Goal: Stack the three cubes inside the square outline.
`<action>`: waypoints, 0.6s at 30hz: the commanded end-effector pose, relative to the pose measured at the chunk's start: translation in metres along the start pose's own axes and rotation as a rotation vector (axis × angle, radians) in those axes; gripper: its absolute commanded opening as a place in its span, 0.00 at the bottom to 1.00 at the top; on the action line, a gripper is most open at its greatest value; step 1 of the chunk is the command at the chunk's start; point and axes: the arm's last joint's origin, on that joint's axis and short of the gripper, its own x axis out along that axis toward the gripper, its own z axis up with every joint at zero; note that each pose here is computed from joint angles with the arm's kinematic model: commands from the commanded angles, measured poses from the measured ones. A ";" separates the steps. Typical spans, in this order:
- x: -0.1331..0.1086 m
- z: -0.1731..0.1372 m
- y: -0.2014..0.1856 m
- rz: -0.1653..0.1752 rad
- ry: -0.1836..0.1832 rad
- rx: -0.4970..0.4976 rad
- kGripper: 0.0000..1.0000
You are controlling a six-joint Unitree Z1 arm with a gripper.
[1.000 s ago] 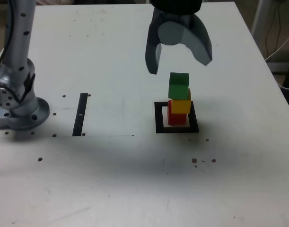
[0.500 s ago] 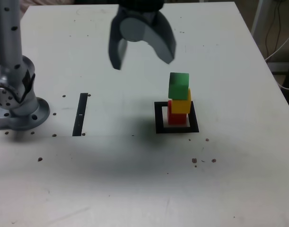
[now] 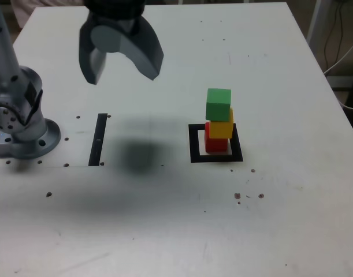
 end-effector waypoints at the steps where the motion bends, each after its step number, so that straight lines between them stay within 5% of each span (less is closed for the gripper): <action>1: 0.005 -0.008 -0.001 0.000 -0.004 -0.008 1.00; 18: 0.072 -0.023 -0.008 -0.035 -0.019 -0.024 1.00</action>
